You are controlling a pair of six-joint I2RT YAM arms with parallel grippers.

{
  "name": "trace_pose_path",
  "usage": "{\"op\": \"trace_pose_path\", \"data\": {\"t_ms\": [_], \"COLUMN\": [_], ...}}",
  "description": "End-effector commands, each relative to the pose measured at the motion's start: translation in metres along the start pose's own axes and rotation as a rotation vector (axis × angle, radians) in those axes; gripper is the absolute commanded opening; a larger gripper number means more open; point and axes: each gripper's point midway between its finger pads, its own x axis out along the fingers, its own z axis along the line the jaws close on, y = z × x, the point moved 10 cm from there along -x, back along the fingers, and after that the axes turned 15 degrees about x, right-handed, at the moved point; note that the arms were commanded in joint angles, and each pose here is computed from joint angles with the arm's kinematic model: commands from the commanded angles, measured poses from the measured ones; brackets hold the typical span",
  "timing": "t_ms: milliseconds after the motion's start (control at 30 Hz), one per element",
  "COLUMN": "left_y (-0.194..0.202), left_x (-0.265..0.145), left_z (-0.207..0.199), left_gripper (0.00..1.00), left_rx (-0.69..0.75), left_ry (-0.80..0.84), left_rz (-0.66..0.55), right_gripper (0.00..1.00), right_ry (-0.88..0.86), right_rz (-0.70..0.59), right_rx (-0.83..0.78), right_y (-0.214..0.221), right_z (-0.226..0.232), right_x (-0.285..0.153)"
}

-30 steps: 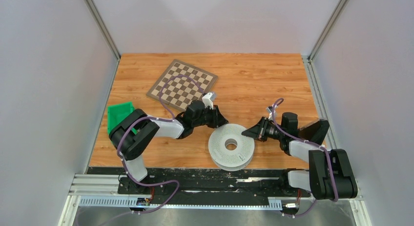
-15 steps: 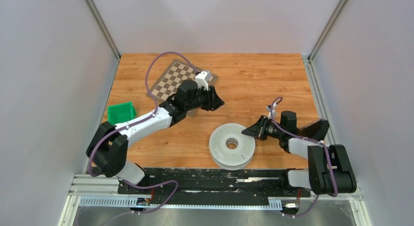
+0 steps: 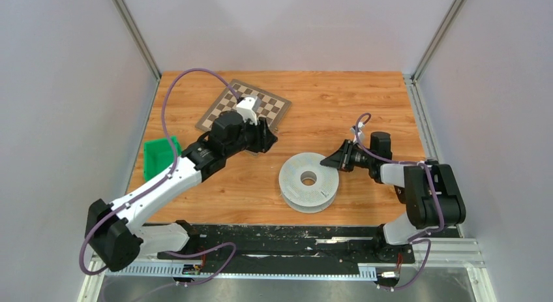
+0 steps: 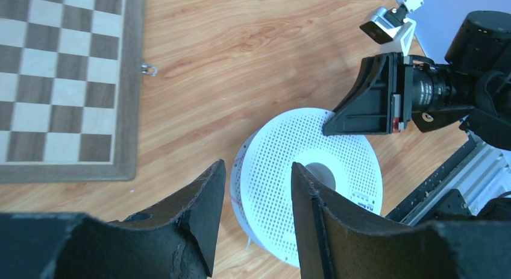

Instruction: Wrap the cables

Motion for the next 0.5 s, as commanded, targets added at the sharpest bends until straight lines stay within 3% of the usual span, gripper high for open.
{"op": "trace_pose_path", "data": {"t_ms": [0, 467], "left_y": [-0.007, -0.005], "left_x": [-0.028, -0.086], "left_z": [0.008, 0.023], "left_gripper": [0.53, 0.58], "left_rx": [0.059, 0.194], "left_ry": [-0.085, -0.236], "left_rz": [-0.027, -0.076], "right_gripper": [0.0, 0.0], "right_ry": [0.119, 0.165], "right_rz": [-0.148, -0.213], "right_rx": [-0.109, -0.038], "right_y": [-0.035, -0.112], "right_z": [-0.016, -0.038], "right_x": [0.008, 0.031]}}
